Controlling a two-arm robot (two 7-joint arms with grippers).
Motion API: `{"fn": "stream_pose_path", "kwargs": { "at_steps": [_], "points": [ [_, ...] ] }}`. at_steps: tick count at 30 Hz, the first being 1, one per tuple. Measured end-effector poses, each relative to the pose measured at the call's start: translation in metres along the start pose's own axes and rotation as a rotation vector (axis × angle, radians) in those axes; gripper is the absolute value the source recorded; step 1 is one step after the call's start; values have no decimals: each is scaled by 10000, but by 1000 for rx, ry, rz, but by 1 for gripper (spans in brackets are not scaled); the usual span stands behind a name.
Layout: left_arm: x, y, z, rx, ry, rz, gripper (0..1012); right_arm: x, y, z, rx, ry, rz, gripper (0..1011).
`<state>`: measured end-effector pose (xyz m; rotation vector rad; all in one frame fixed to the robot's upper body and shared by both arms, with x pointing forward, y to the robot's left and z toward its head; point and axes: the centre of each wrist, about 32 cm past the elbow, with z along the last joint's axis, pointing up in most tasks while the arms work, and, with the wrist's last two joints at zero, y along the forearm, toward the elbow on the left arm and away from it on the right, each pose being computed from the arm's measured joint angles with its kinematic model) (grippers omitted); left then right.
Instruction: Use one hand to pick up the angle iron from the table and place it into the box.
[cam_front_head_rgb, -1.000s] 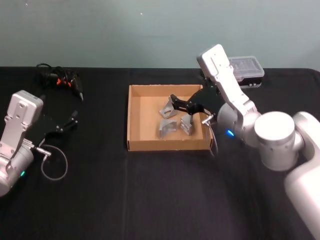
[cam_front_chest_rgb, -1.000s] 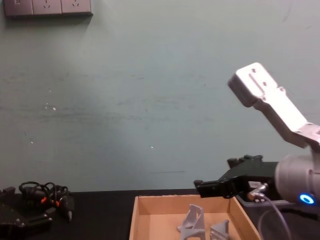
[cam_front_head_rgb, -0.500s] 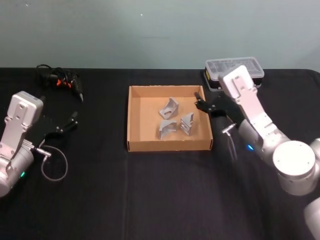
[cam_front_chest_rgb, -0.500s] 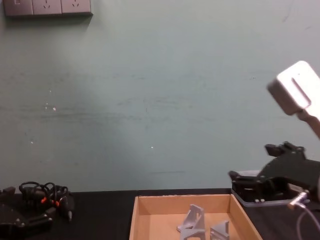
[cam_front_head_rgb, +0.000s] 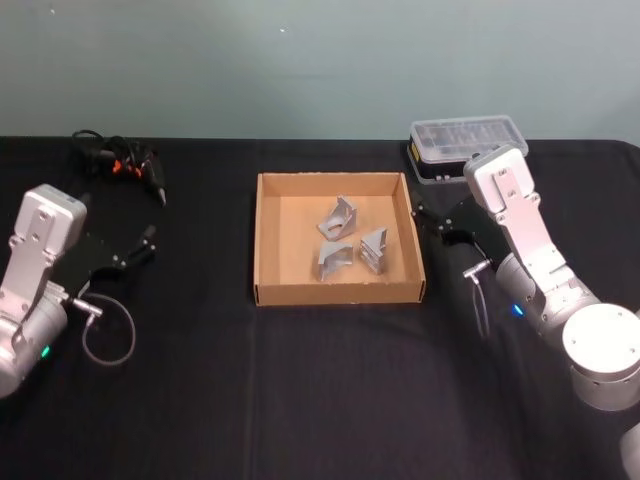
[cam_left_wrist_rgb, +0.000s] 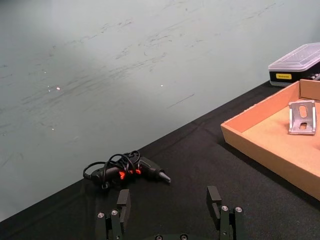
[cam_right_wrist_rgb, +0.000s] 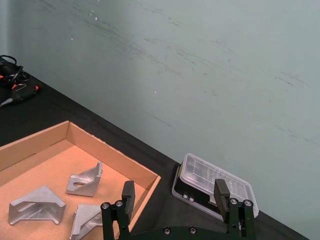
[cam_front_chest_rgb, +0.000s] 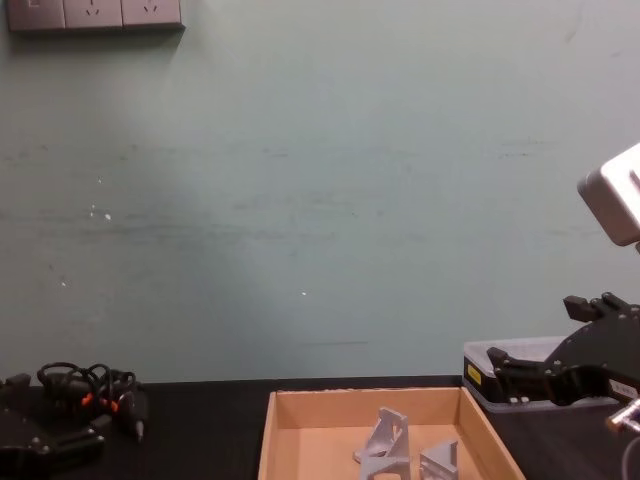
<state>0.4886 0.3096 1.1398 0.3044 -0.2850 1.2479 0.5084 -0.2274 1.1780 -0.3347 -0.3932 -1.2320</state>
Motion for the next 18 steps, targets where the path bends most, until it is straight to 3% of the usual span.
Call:
{"fn": "stream_pose_path", "kwargs": {
  "at_steps": [18],
  "points": [
    [0,0,0,0,0,0,1000,-4,10,19,-1,-2,5,1004]
  ]
}}
